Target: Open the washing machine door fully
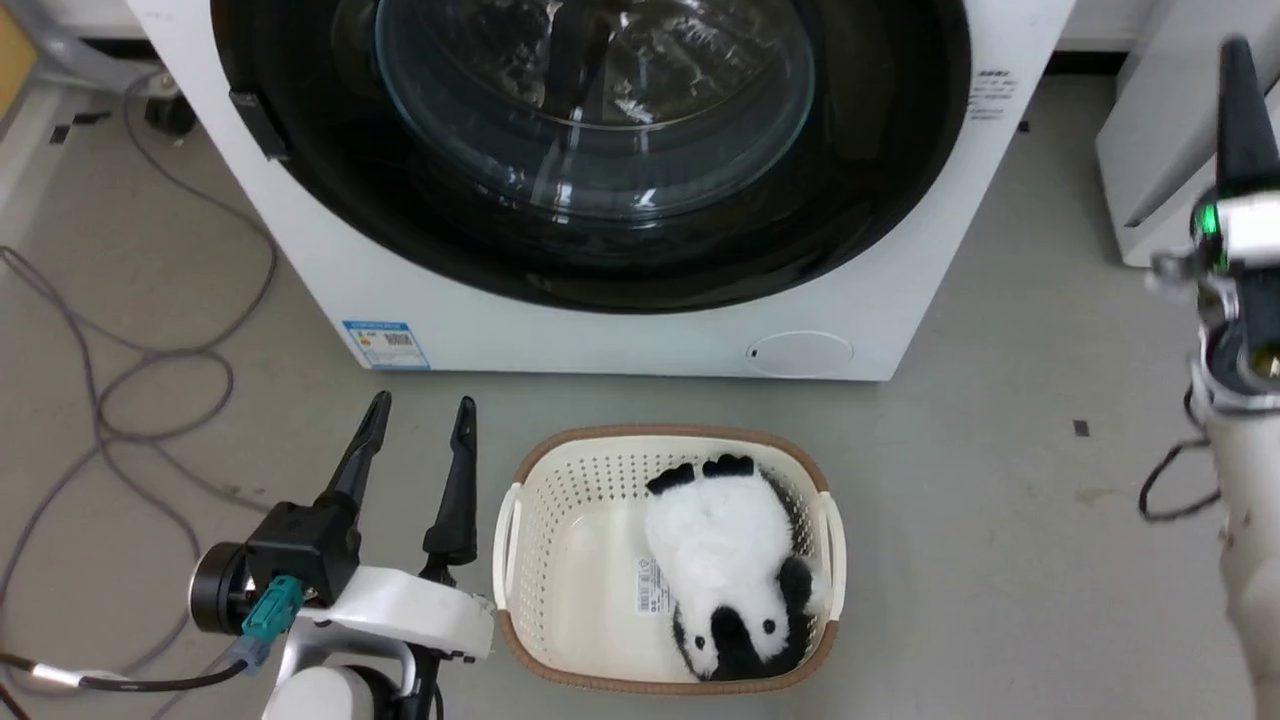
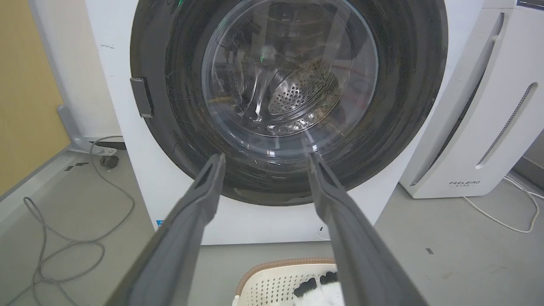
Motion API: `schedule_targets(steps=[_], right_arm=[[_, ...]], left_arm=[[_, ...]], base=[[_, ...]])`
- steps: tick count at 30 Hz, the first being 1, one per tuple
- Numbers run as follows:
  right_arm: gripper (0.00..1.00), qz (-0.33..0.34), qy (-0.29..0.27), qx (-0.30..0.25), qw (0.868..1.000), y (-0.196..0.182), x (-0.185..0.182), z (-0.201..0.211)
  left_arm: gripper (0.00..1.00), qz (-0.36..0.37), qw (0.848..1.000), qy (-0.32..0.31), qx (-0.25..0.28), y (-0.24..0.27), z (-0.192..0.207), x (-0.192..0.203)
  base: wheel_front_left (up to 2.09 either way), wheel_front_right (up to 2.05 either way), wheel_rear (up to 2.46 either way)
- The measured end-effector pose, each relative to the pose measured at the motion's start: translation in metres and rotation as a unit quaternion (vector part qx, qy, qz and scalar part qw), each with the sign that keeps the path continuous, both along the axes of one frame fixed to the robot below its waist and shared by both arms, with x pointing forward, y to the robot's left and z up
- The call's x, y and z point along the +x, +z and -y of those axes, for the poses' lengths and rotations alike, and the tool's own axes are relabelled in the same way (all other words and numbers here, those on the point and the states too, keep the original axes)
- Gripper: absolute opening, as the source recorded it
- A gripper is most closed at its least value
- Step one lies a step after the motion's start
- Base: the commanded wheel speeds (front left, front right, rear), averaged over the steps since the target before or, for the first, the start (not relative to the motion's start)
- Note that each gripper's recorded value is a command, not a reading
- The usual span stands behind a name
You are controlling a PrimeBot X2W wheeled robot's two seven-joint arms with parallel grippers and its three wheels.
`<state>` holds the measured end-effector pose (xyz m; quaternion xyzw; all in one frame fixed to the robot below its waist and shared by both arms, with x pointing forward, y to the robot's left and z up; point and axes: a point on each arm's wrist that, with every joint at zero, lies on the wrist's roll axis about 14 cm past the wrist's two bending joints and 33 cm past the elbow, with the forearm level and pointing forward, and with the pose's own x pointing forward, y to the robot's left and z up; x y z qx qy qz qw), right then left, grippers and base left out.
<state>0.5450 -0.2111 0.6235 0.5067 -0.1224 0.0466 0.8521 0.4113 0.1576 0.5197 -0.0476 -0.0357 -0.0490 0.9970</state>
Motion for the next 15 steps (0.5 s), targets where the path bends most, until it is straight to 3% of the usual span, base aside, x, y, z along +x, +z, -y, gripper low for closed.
schedule_targets(steps=[7,15], right_arm=[[0.00,-0.041,0.067,-0.041,0.996,0.004,0.040,-0.027],[0.00,-0.099,0.159,-0.117,0.975,0.008,0.075,-0.068]], left_arm=[[1.00,0.003,1.000,-0.001,-0.005,-0.002,-0.001,0.004],[1.00,0.004,1.000,-0.002,-0.012,-0.007,-0.002,0.013]], base=[[0.00,0.00,0.00],[0.00,0.00,0.00]])
